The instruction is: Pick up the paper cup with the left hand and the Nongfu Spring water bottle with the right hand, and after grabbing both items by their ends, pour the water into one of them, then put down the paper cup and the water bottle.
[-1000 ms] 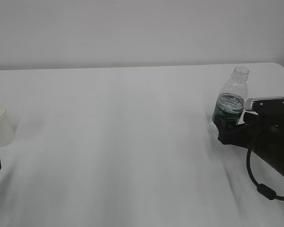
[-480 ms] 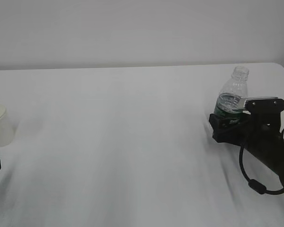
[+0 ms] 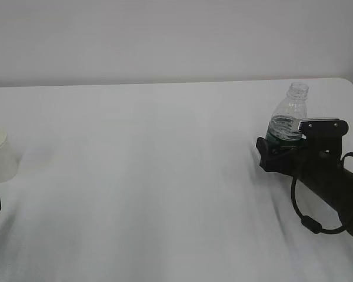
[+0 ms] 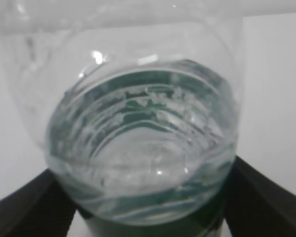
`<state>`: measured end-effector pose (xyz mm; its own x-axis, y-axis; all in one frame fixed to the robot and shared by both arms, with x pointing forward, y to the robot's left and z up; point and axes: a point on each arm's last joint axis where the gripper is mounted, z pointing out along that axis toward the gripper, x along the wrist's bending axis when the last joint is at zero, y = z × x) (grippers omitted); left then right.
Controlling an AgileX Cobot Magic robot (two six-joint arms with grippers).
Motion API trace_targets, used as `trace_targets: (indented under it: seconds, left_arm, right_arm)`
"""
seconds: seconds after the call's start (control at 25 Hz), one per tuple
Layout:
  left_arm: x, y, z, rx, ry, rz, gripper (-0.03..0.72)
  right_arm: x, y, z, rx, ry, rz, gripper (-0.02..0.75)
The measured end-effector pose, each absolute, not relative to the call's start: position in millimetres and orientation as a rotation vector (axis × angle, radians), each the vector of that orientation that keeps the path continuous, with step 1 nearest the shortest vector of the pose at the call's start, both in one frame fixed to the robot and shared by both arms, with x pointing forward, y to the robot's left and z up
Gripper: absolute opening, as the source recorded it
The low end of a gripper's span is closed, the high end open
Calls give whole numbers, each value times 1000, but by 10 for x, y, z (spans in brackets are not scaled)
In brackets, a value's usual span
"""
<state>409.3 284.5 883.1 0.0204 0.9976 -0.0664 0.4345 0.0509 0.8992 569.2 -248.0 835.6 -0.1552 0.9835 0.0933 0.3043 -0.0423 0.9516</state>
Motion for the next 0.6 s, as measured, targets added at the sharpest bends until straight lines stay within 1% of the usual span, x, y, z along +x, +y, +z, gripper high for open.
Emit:
trace_targets:
  seconds: [0.32,0.6]
  left_arm:
    - [4093,2845,8831,1498,1530,891,463]
    - [4093,2845,8831,1498,1530,891,461]
  right_arm:
    - [5728,-2475,8375,1396,1519,1239,645]
    - [5734,-2475,8378,1395,1516,1239,613]
